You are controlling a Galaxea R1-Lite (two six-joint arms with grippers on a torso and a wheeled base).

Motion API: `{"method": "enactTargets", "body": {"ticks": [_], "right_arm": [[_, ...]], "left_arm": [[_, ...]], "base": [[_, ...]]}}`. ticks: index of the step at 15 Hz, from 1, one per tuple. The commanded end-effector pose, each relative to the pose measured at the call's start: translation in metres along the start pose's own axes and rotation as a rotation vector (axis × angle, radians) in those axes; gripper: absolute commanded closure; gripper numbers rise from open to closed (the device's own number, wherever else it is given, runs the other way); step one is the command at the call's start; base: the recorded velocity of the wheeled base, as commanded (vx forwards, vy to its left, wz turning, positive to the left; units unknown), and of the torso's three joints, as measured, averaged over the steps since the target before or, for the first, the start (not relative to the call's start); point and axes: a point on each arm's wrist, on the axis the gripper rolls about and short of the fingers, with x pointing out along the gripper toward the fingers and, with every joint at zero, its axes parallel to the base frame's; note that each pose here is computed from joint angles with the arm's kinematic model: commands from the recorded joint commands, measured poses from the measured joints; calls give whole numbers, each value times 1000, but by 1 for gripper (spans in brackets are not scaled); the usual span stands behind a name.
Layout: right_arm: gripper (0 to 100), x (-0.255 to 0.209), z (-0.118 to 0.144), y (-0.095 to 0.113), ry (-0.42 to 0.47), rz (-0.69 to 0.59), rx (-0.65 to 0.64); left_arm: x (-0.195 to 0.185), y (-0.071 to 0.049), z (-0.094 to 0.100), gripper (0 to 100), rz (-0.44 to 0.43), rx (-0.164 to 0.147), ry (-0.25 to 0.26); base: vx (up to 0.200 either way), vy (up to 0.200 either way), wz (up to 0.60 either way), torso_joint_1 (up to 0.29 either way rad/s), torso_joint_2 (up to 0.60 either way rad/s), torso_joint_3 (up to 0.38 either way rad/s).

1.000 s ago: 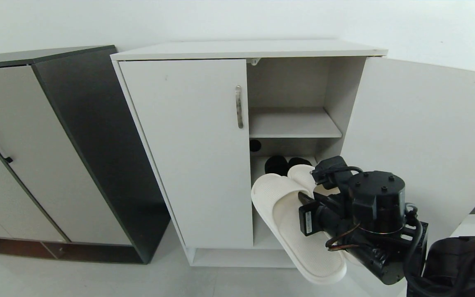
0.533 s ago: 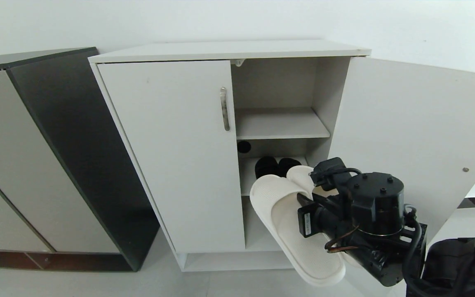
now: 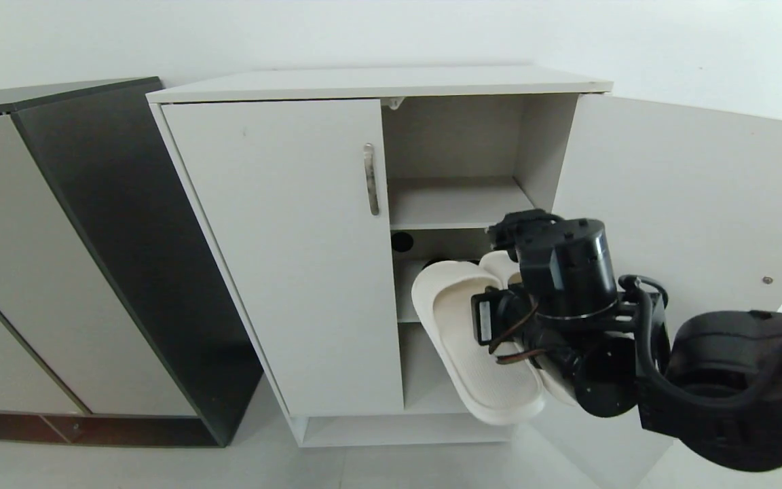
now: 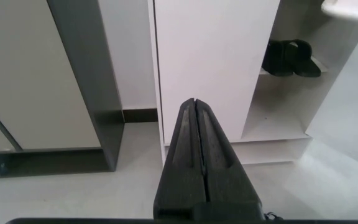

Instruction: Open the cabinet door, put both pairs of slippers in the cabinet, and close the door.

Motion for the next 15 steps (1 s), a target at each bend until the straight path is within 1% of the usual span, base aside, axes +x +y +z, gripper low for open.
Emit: {"method": "enactTargets", "body": {"ticks": [1,4,8,14,15], "right_arm": [[100,-2,33,10,-76,-37,69],[100,4,33,13,-84,-89,64],[100,4,33,14,-82,-87,61],[100,10,25,17,-64,-91,50],[100,10,26,17,-67,-91,51]], "left_arm": [[0,0,0,100,-1,-1,1],[0,0,0,100,-1,0,1],[0,0,0,100,-1,2,1],[0,0,0,100,0,3,1],[0,0,0,100,-1,3,1]], "base": [[0,0,0,0,0,0],[0,0,0,0,0,0],[0,0,0,0,0,0],[0,0,0,0,0,0],[200,0,0,2,2,2]]}}
